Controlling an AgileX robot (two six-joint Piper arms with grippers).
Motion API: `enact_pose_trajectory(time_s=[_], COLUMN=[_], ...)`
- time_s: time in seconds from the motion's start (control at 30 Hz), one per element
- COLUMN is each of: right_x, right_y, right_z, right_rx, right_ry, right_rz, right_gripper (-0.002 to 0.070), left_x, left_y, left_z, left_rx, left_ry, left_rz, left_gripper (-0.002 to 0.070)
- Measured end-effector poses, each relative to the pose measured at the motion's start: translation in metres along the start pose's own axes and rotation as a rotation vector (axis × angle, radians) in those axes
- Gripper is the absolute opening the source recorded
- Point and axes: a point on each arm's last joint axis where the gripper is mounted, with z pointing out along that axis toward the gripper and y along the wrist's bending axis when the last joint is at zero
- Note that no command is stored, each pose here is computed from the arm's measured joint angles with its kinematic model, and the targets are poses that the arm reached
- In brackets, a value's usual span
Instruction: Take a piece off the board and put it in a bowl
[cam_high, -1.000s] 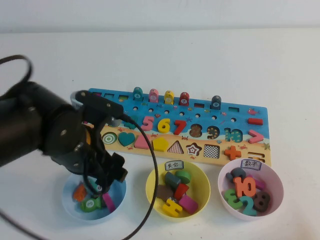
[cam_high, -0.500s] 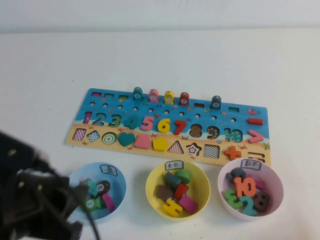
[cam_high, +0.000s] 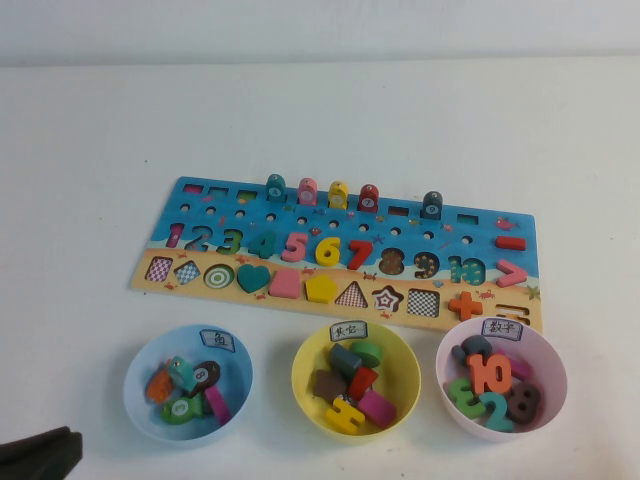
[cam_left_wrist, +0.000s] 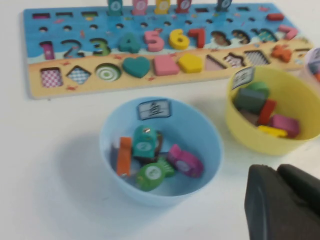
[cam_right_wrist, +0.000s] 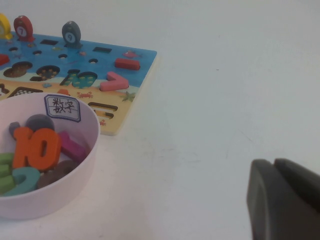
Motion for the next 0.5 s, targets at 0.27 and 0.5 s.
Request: enact_pose_trajectory(time_s=[0.27, 0.5], right_x=[0.000, 0.000], right_y=[0.000, 0.000], right_z=[0.000, 0.000], right_rx=[0.000, 0.000], right_ry=[0.002, 0.002], right_rz=[0.000, 0.000], right_gripper=[-0.0017, -0.0017], left_x=[0.036, 0.073], left_y=[0.015, 0.031], left_z=[0.027, 0.041], left_rx=[-0.073, -0.191], left_ry=[-0.130, -0.160], left_rz=[0.033, -0.133], left_gripper=[-0.0002, -0.0002])
